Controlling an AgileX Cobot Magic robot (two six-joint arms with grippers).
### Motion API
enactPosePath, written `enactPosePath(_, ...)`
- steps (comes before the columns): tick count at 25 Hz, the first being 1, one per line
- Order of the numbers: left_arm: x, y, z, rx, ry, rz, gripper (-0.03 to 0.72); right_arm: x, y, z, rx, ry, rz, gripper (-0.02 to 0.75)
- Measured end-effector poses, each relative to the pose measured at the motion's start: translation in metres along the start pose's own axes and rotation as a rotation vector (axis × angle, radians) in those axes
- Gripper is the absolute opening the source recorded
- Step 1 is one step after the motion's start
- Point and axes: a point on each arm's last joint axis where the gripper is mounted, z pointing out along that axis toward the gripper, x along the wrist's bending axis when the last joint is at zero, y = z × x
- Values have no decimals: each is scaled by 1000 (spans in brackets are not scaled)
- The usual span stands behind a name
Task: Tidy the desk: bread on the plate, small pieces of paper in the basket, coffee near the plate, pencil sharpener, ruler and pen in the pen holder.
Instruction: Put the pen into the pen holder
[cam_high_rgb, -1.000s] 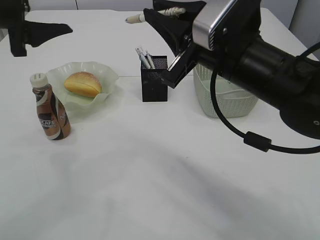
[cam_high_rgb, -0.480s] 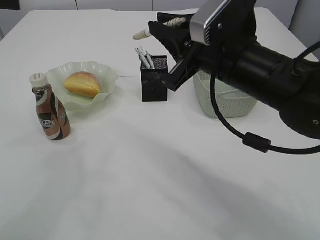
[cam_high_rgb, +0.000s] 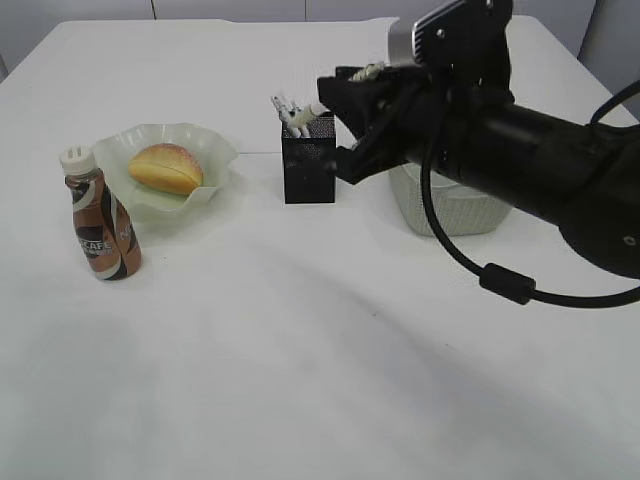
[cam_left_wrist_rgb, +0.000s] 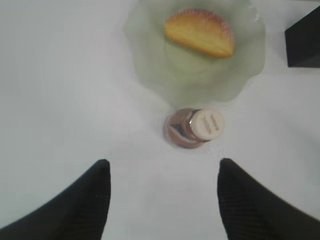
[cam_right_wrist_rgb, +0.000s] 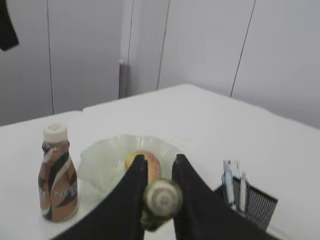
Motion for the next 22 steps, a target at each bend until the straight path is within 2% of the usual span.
enactPosePath(5,7,-8,-1,84,77,7,486,-4,-14,-3,223,-41,43,132)
enactPosePath(10,11,-8,-2,91,124,19,486,-17,0,2,387,-110,41,132)
enactPosePath(15,11,-8,-2,91,124,18,486,-34,18,6,608,-218,87,132)
enactPosePath(19,11,-8,-2,91,124,18,480,-43,46,10,645,-280,159,132)
enactPosePath(22,10,-8,-1,92,115,14,479,-49,67,17,622,-301,204,132)
